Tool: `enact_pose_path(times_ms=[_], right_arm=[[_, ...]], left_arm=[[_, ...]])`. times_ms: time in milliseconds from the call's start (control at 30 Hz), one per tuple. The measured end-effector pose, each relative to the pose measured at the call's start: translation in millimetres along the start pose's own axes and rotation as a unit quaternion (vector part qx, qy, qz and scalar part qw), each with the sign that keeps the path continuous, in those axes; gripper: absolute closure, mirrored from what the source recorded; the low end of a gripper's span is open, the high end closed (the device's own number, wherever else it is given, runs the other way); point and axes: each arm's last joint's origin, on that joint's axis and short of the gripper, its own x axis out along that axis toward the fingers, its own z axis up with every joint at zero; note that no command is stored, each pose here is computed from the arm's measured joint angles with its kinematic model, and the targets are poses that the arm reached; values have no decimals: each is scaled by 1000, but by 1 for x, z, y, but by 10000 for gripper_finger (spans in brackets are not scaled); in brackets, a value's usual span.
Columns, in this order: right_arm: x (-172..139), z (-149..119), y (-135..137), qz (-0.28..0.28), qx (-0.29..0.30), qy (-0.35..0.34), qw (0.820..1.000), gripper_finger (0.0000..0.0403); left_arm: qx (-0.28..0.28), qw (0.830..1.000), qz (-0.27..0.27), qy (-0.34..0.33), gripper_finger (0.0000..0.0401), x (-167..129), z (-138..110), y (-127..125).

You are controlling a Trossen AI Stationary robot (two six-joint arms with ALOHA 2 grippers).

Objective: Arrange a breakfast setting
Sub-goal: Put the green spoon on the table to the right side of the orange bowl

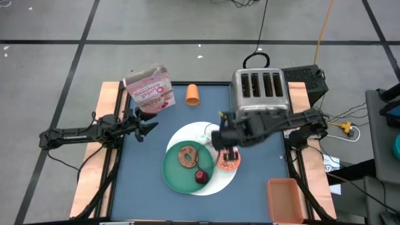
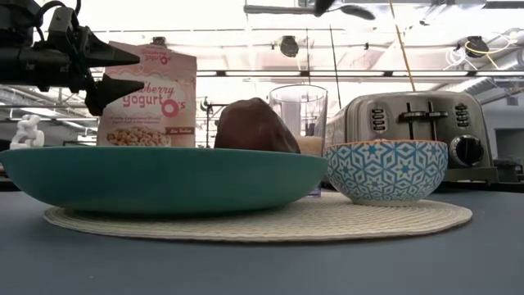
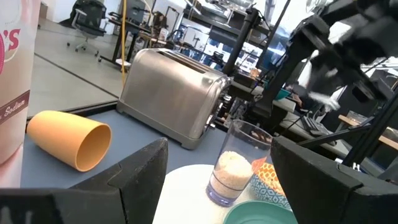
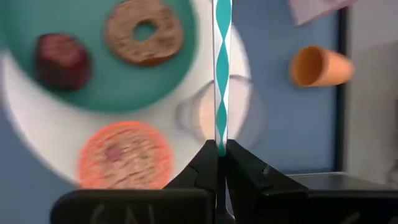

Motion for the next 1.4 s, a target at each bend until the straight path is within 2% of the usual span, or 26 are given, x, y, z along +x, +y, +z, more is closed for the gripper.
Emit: enact_pose_path(times_ms=[200,433,533,633,867,933,1033,1100,1300,1400], right_arm=[[4,-26,31,11,-10,27,1000,389],[6,-62,62,110,-30,62,992,389],[5,-75,72,145,-68,64,985,389],[7,-84,81,181,-132,74,972,389],[25,-103,93,249,-284,96,921,389],[32,-109,95,263,-334,100,900,389],[42,-119,97,278,-426,98,856,389],[48,-124,98,282,-467,95,833,389],[68,-133,101,250,-524,88,810,389],[78,-142,102,253,-558,91,785,386]], left_arm=[[8,1000,0,0,114,0,0,0],[5,1000,0,0,114,0,0,0],[4,1000,0,0,114,0,0,0],[-3,1000,0,0,114,0,0,0],[-23,1000,0,0,114,0,0,0],[-24,1000,0,0,114,0,0,0],[-24,1000,0,0,114,0,0,0],[-24,1000,0,0,114,0,0,0],[-24,1000,0,0,114,0,0,0],[-24,1000,0,0,114,0,0,0]])
